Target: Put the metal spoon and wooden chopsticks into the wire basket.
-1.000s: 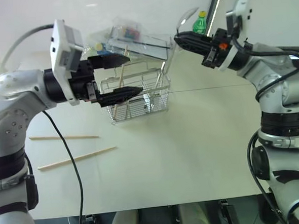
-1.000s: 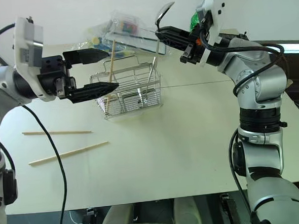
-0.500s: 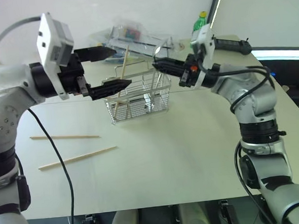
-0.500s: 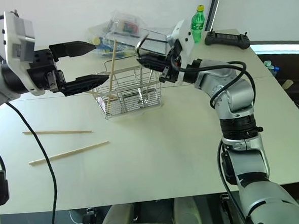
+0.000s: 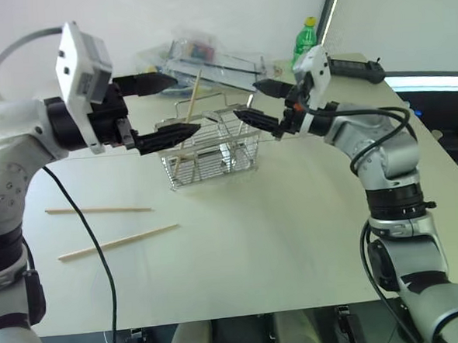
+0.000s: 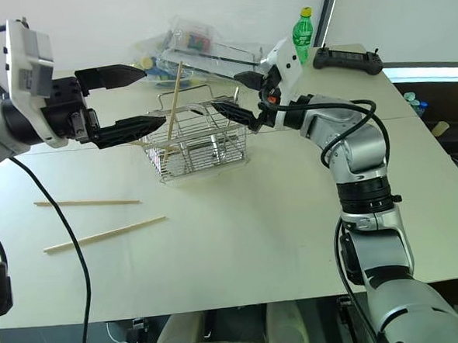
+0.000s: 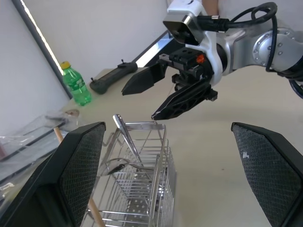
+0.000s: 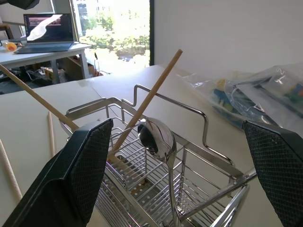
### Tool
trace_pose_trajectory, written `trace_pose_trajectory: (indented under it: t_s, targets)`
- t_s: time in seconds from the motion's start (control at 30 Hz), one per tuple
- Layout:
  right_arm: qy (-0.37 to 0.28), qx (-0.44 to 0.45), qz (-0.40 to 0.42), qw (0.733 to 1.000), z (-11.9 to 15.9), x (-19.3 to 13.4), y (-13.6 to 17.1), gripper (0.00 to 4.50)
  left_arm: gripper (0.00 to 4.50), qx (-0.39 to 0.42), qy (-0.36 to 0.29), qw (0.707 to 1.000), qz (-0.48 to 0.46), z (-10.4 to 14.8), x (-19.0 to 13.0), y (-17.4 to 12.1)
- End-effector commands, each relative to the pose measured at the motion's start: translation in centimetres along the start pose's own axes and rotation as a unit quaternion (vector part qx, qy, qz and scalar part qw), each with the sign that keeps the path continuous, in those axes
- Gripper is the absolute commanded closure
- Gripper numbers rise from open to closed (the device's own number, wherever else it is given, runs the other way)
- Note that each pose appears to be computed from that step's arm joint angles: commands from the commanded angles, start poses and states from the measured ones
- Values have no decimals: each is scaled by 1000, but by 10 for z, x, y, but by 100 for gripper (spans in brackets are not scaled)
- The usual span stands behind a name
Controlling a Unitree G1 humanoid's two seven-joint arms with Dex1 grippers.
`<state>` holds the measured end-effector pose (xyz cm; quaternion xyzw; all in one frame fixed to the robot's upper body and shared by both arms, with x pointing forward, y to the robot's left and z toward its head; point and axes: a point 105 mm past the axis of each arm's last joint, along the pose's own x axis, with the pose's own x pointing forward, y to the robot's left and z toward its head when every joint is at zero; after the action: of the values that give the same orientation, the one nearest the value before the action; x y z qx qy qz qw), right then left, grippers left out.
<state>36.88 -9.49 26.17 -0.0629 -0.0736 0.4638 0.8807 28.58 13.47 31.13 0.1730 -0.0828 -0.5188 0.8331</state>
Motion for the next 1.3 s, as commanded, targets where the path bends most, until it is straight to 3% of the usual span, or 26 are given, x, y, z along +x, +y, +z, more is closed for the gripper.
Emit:
trace_pose_trajectory:
  t_s: [0.03, 0.23, 0.4, 0.53, 0.6, 0.73, 0.9, 1.03, 1.3]
  targets:
    - [-36, -57, 11, 998, 47, -19, -4, 5, 0, 44, -6, 999, 20, 17, -9, 9]
    - [7, -106, 113, 988, 74, -67, 23, 5, 0, 66, -1, 996, 56, 39, -34, 36]
    - [59, -105, 171, 978, 62, -93, 51, 5, 0, 72, 16, 994, 84, 49, -59, 57]
    - [63, -82, 169, 980, 45, -97, 61, 5, 0, 46, 11, 994, 101, 55, -78, 71]
    - [67, -71, 155, 983, 35, -97, 60, 5, 0, 45, 53, 992, 100, 41, -90, 74]
    - [76, -48, 145, 985, 19, -100, 64, 5, 0, 75, 237, 967, 54, -21, -124, 66]
    - [81, -35, 135, 987, 10, -102, 66, 5, 0, 92, 334, 938, 28, -55, -149, 70]
    - [75, -25, 123, 989, 7, -100, 66, 5, 0, 112, 377, 919, -24, -79, -147, 69]
    - [68, -11, 109, 992, 3, -97, 77, 5, 0, 125, 401, 893, -162, -139, -99, 55]
